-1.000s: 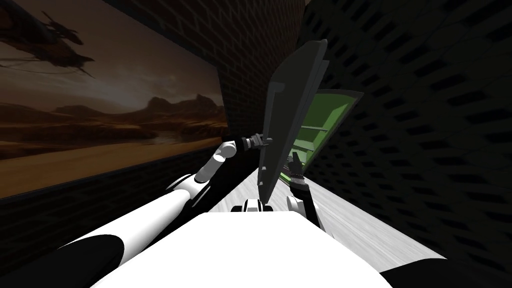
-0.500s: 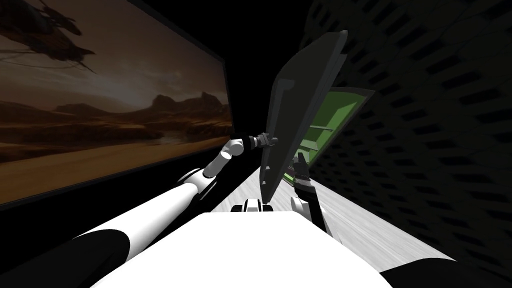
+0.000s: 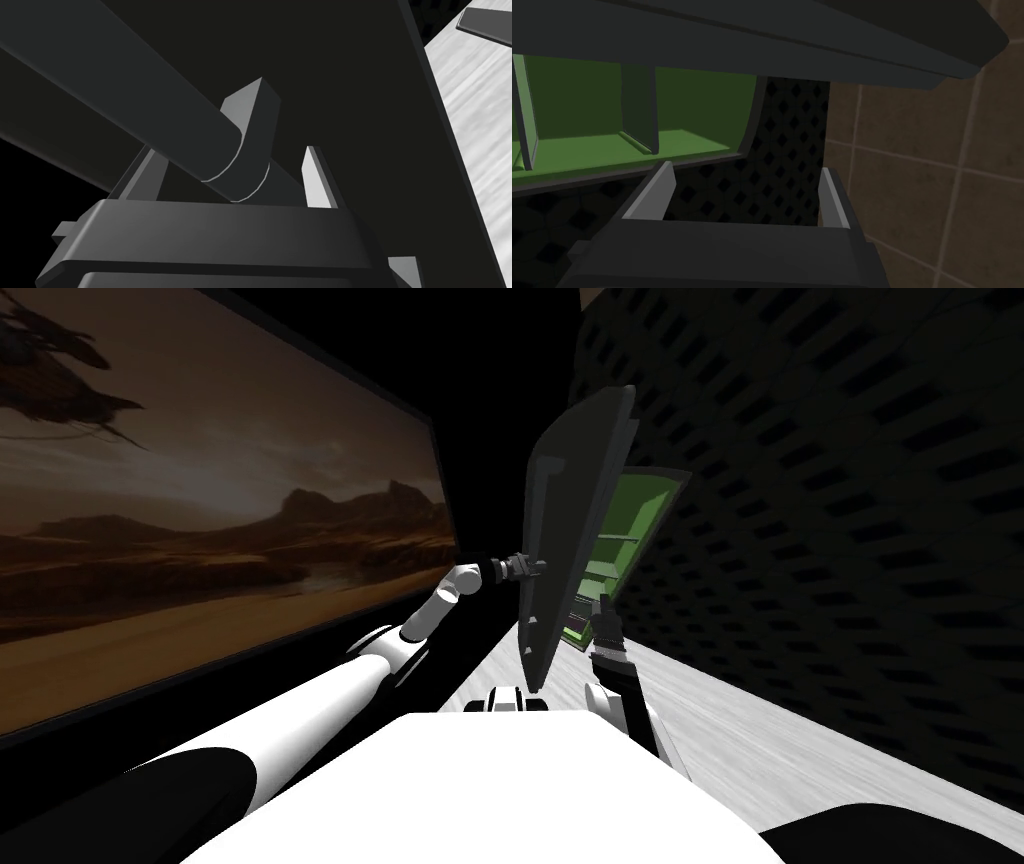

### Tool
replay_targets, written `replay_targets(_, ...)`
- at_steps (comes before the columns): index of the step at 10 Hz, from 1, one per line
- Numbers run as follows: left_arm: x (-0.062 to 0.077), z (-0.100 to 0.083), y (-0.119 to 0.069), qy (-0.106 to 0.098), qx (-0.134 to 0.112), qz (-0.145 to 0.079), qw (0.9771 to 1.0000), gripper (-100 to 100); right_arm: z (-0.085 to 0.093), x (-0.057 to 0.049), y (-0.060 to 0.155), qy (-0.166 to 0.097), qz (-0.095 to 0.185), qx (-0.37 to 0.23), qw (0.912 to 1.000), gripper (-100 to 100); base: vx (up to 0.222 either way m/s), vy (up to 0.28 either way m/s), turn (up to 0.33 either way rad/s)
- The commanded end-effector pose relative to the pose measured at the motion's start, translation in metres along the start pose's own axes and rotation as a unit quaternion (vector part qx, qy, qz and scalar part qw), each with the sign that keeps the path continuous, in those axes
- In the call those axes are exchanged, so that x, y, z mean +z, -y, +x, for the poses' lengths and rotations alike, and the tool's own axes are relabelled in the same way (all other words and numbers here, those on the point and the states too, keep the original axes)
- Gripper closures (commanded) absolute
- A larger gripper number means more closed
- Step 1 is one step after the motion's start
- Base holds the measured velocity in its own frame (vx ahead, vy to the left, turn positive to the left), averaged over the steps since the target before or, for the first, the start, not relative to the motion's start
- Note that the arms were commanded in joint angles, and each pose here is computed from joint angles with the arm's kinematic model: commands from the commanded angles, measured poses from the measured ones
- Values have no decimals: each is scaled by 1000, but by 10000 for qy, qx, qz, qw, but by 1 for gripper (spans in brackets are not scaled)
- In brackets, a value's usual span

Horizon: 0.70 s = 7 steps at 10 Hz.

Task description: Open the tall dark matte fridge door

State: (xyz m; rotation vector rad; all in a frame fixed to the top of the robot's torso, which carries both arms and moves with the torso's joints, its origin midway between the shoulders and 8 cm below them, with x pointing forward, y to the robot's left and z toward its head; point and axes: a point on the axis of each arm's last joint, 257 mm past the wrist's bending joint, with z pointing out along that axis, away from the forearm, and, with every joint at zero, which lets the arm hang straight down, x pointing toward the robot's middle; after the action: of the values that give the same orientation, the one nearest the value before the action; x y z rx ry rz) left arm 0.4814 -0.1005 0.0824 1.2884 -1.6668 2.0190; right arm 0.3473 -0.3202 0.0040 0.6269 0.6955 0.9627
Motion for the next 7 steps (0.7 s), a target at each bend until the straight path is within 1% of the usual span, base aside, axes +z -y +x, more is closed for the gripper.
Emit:
replay_targets(1,-30,-62,34,491,-155,263,9983,100,0,0,0,0,2,-1,10000,0,-39,300,-390)
replay_targets(2,-42,-63,52,528,-49,411,9978,100,0,0,0,0,0,-1,10000,0,-53,295,-442)
replay_targets(3,-43,-72,55,604,19,421,9973,100,0,0,0,0,1,-2,10000,0,-33,164,-448)
replay_targets(4,-44,-80,56,673,2,427,9968,100,0,0,0,0,2,-1,10000,0,-16,63,-360)
replay_targets(5,-71,-114,78,925,-158,628,9936,100,0,0,0,1,2,0,10000,0,-88,200,-404)
replay_targets(6,-85,-123,96,998,-113,767,9920,100,0,0,0,1,0,0,10000,0,-143,251,-395)
replay_targets(7,-87,-136,98,1111,-94,772,9908,100,0,0,0,0,1,-1,10000,0,-70,134,-431)
